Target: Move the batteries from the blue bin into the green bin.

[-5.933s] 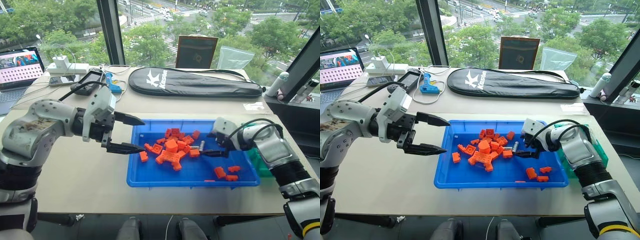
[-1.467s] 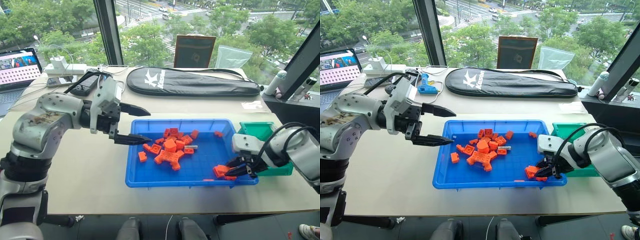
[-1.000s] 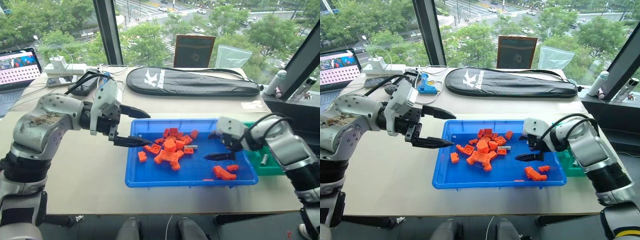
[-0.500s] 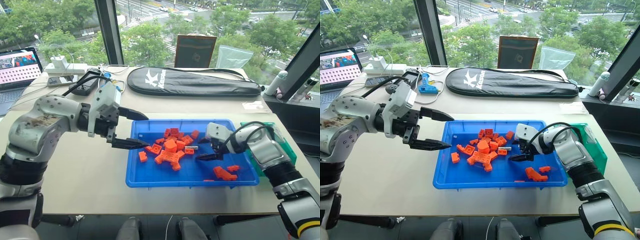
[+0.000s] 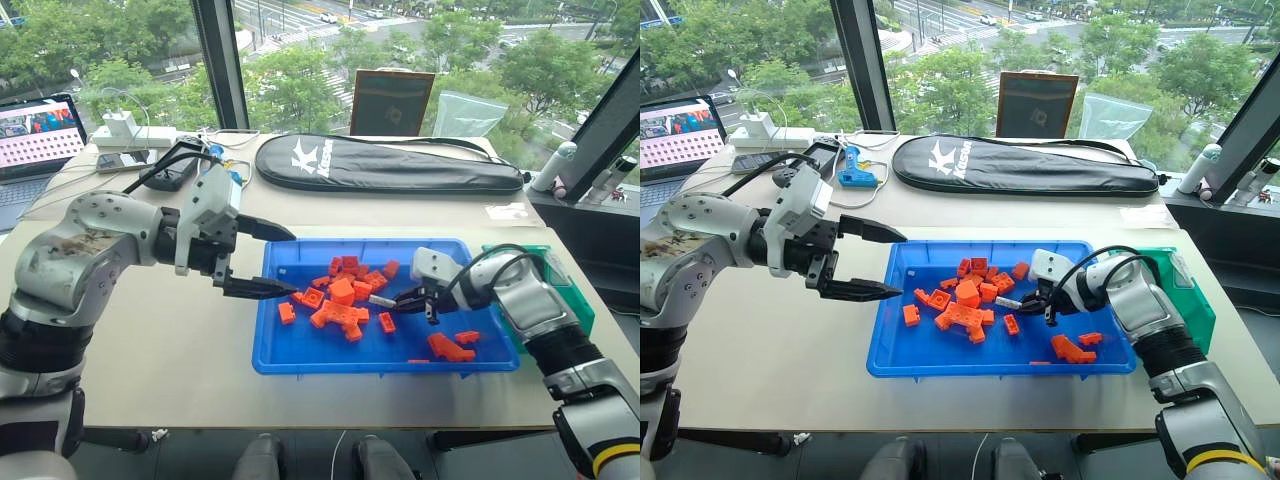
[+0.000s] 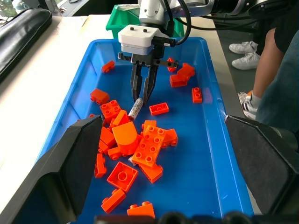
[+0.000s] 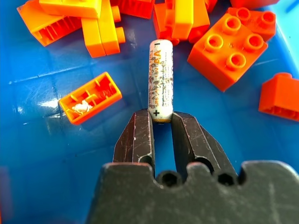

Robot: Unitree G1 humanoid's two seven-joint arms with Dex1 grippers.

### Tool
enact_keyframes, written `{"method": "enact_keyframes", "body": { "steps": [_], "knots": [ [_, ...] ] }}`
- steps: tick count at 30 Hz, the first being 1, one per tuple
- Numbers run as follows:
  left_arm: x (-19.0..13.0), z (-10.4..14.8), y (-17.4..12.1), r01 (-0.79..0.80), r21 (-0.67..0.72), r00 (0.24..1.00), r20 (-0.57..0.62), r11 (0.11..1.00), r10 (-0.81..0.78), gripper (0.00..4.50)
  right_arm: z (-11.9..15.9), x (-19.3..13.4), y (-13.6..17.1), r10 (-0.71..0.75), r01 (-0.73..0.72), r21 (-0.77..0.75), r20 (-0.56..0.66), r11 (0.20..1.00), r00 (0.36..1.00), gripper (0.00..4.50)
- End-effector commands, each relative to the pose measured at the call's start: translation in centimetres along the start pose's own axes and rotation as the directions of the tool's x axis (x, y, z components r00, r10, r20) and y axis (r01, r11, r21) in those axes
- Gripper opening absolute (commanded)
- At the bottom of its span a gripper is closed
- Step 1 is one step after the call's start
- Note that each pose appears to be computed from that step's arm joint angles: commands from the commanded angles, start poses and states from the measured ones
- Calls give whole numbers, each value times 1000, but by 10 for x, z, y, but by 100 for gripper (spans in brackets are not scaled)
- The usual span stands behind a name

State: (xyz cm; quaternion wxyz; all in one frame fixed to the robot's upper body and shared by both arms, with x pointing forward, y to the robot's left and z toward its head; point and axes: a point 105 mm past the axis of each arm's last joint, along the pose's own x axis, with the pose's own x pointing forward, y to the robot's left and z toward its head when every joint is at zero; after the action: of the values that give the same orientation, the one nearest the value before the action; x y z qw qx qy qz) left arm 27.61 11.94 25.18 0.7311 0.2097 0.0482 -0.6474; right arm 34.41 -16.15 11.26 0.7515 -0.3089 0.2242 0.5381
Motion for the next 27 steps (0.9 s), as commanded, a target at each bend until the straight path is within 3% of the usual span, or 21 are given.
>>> {"method": "enact_keyframes", "body": {
  "steps": [1, 8, 15, 27],
  "knots": [
    [-5, 13, 1, -15, 49, 1000, 11, 999, 14, 450, 22, -38, -13, -88, 89, -4, 76, 996, 993, 23],
    [-8, 11, -1, -23, 41, 1000, 9, 999, 23, 450, 34, -87, -23, -167, 167, 1, 71, 986, 983, 23],
    [-9, 6, 0, -43, 33, 999, 14, 999, 43, 450, 21, -161, -39, -333, 335, 16, -80, 942, 940, 23],
    [-5, 4, 3, -55, 30, 998, 32, 998, 54, 450, -26, -169, -23, -299, 335, 102, -264, 937, 917, 23]
  ]
}}
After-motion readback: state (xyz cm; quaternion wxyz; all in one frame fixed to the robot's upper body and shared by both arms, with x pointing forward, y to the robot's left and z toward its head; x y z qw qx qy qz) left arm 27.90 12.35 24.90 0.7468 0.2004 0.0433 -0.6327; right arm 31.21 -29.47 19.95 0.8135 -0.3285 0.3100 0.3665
